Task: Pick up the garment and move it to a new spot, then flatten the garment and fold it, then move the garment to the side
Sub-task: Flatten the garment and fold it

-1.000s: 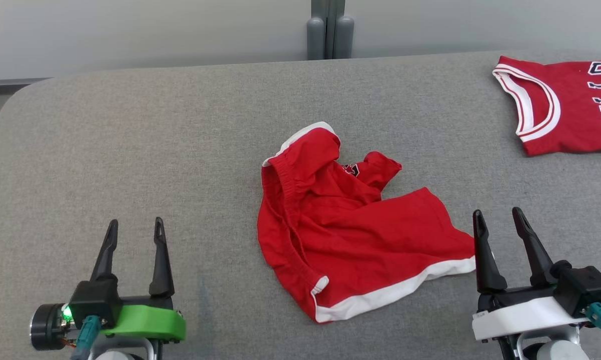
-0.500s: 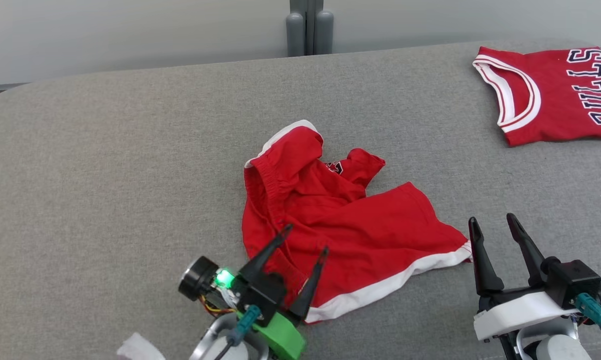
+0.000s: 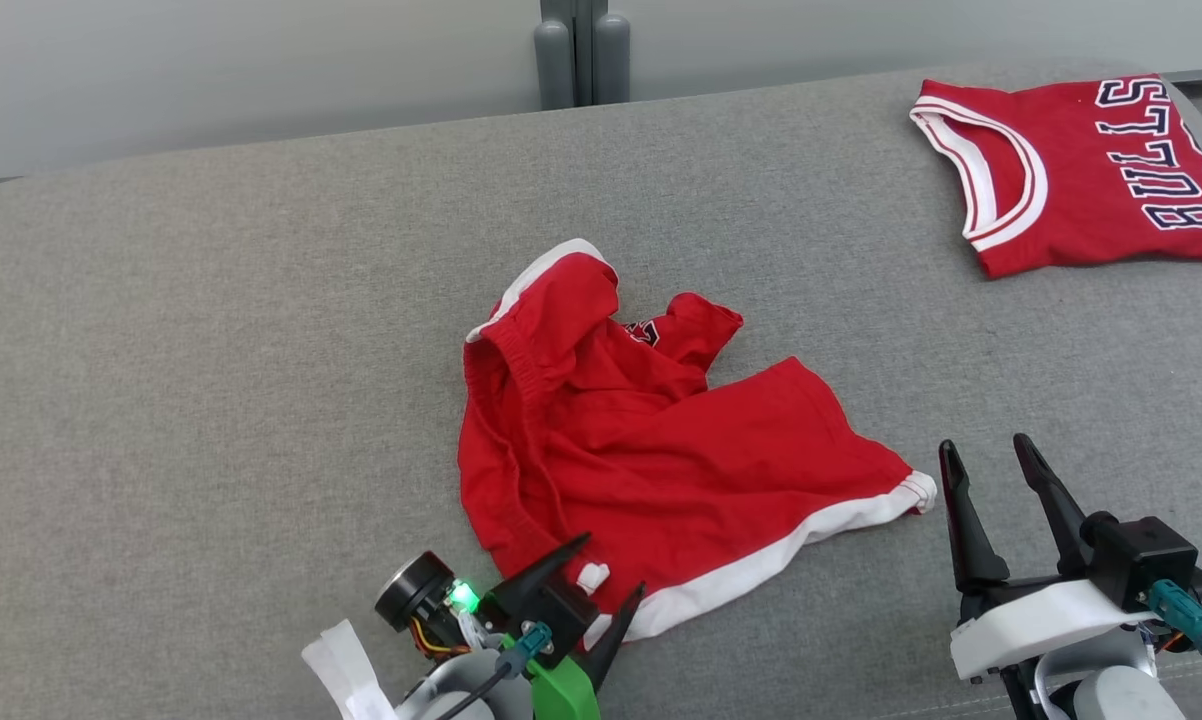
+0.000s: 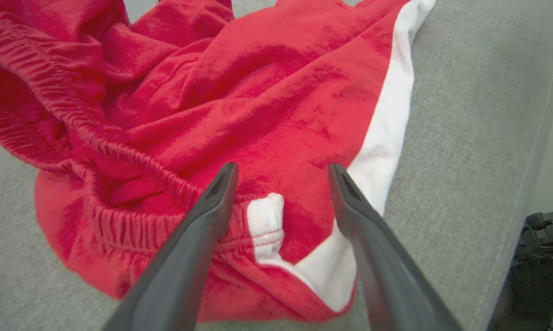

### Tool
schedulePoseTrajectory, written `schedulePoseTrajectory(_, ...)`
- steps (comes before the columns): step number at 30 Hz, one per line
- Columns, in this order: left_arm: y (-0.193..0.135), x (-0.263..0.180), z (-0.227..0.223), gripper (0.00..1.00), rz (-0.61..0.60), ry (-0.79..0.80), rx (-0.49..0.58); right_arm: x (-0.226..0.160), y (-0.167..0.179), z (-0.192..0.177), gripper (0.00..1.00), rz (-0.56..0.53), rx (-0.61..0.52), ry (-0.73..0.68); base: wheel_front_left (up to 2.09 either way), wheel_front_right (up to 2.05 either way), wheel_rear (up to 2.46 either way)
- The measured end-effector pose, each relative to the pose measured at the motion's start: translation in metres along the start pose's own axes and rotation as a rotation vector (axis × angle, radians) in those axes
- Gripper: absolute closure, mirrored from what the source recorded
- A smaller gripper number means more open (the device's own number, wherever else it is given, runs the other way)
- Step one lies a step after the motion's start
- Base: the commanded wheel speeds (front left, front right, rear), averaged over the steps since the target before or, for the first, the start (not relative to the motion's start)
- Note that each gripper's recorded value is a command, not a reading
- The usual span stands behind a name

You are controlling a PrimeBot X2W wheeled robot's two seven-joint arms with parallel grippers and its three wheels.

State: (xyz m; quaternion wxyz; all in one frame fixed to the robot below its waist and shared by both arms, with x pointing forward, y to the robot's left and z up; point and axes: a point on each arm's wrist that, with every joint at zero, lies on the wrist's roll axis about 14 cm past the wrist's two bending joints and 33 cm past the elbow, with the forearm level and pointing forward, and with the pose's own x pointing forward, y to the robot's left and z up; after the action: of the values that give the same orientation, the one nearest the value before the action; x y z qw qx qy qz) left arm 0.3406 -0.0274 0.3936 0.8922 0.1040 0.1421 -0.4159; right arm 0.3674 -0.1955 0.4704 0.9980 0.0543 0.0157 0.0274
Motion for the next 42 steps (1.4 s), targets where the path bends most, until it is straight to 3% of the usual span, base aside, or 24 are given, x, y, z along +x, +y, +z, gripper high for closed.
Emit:
schedulePoseTrajectory(11,0.01,-0.02,-0.023,0.0,0.045,0.077,0.015,0.003,0.012,-0.005,0.0,0.039,0.001,0.014,0.0,0.0,0.0)
schedulePoseTrajectory(12,0.01,-0.02,-0.025,0.18,0.047,0.086,0.011,0.004,0.013,-0.003,0.0,0.043,0.0,0.009,0.0,0.0,0.0)
schedulePoseTrajectory(13,0.01,-0.02,-0.025,0.54,0.049,0.087,0.005,0.004,0.013,-0.002,0.0,0.045,-0.002,0.006,0.0,0.0,0.0)
schedulePoseTrajectory(14,0.01,-0.019,-0.022,0.73,0.055,0.076,-0.006,0.004,0.013,-0.002,0.0,0.046,-0.003,0.005,0.0,0.0,0.0)
schedulePoseTrajectory(15,0.011,-0.018,-0.019,1.0,0.06,0.065,-0.017,0.004,0.013,-0.001,0.0,0.046,-0.004,0.004,0.0,0.0,0.0)
schedulePoseTrajectory(19,0.021,-0.018,-0.012,1.0,0.106,0.021,-0.081,0.003,0.012,-0.001,0.0,0.044,-0.005,0.005,0.0,0.0,0.0)
schedulePoseTrajectory(25,0.06,-0.03,0.006,1.0,0.304,-0.099,-0.213,0.001,0.017,-0.01,0.0,0.049,0.011,0.03,0.0,0.0,0.0)
schedulePoseTrajectory(32,0.083,-0.069,-0.006,1.0,0.543,-0.162,-0.419,0.007,0.024,-0.017,0.0,0.065,0.023,0.048,0.0,0.0,0.0)
schedulePoseTrajectory(35,0.077,-0.082,-0.021,1.0,0.59,-0.144,-0.484,0.01,0.027,-0.021,0.0,0.074,0.024,0.06,0.0,0.0,0.0)
schedulePoseTrajectory(36,0.075,-0.087,-0.027,0.75,0.608,-0.133,-0.503,0.01,0.028,-0.023,0.0,0.078,0.024,0.064,0.0,0.0,0.0)
schedulePoseTrajectory(37,0.075,-0.091,-0.03,0.15,0.627,-0.13,-0.523,0.011,0.029,-0.024,0.0,0.081,0.025,0.068,0.0,0.0,0.0)
schedulePoseTrajectory(38,0.075,-0.093,-0.031,0.0,0.637,-0.132,-0.531,0.011,0.03,-0.025,0.0,0.083,0.025,0.07,0.0,0.0,0.0)
schedulePoseTrajectory(42,0.089,-0.103,-0.015,0.0,0.681,-0.195,-0.509,0.012,0.031,-0.025,0.0,0.087,0.024,0.07,0.0,0.0,0.0)
